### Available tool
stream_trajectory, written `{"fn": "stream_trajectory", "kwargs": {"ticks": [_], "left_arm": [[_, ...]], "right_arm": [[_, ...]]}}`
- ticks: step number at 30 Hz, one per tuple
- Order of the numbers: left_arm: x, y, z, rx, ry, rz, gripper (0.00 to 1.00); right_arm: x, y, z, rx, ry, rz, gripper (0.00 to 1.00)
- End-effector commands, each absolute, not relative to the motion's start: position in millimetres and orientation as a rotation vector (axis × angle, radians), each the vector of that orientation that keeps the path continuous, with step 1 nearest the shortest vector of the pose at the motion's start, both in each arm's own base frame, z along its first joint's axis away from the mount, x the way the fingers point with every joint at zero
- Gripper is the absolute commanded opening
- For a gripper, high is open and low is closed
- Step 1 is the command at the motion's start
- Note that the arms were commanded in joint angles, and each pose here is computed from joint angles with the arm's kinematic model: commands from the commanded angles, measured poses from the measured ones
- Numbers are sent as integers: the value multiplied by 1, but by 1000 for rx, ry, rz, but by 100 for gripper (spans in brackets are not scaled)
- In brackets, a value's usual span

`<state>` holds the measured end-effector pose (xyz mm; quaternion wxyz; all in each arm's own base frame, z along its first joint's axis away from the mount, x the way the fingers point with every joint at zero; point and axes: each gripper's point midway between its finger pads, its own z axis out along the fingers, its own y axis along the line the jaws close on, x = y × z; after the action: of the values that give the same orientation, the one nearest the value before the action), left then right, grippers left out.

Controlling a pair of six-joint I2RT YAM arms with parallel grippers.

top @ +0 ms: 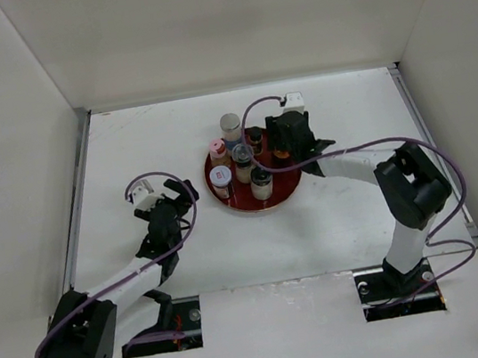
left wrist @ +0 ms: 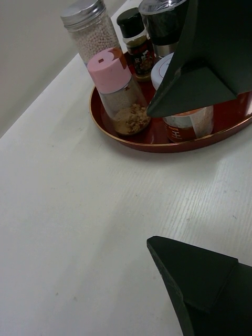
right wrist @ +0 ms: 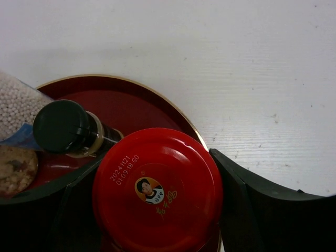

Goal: Organize the condiment bottles

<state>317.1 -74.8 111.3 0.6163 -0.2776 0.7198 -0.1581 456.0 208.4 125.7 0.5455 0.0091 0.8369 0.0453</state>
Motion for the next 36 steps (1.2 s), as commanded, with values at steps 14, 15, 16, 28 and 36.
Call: {"fn": "stream_trajectory", "kwargs": {"ticks": [14,15,16,28,36], "left_arm": [[323,-73,143,-654,1562,-411,100],[324,-70,140,-665,1568,-395,100],[325,-71,137,-667,1579,-393,100],[329,-82,141,-643,1619,-393,100],[329,-103,151,-593,1631,-441,100]], "right_arm": [[424,193,287,198,1581,253,100],[419,186,290,223,1564,248,100],[412,176,293,260,1537,247,100],[400,37,216,733,1474,254,100],[404,43,182,747,1566,328,100]]}}
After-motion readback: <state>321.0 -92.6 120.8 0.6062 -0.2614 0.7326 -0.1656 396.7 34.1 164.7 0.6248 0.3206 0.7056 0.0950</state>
